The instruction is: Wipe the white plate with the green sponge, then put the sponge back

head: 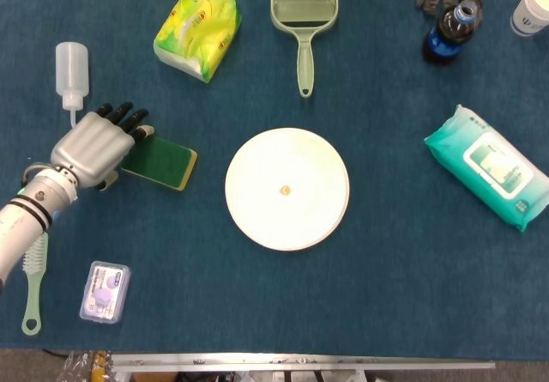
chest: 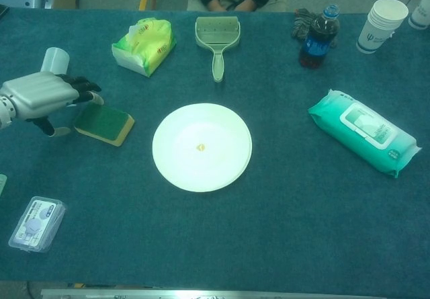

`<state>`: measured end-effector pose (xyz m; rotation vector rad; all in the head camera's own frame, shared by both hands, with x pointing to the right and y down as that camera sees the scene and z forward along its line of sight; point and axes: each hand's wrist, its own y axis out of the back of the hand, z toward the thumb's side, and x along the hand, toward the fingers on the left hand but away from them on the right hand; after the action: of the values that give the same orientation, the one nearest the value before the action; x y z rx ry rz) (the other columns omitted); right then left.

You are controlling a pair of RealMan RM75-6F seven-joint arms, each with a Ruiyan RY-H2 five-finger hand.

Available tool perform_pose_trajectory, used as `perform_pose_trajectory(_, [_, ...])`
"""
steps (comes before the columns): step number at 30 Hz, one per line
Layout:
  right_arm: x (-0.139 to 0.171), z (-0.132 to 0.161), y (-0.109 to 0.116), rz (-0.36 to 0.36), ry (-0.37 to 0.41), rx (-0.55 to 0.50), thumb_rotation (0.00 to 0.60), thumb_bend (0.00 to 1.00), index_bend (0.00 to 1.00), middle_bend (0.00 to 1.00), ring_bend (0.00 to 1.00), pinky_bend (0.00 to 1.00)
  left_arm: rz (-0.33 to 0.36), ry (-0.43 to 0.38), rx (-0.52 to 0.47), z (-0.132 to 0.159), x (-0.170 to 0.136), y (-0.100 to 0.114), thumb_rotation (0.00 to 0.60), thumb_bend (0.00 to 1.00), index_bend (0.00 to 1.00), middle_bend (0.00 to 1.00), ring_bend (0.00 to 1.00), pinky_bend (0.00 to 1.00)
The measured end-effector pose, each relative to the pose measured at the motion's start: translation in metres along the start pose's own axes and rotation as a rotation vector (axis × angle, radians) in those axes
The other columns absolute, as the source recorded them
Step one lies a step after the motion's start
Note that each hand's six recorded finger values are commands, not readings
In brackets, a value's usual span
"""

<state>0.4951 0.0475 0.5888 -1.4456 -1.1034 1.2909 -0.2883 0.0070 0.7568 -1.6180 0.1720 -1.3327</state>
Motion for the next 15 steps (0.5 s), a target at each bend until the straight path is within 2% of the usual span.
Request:
perform_pose_trajectory(9, [0.001,-0.006,0.002,-0.007,-0.012,-0.002,0.588,0.32,0.30,0.31,0.21,0.40,-0.016,0.008,-0.041,0.006,0.005,-0.002,0.600,0.29,0.16,0.07,0.06,0.15])
perform_pose_trajectory(15, [0.001,-0.009,0.002,-0.012,-0.015,-0.003,0.587,0.32,0.30,0.32,0.21,0.40,-0.010,0.018,-0.077,0.011,0.008,-0.003,0.600,0.29,0.30,0.15,0.10,0.15])
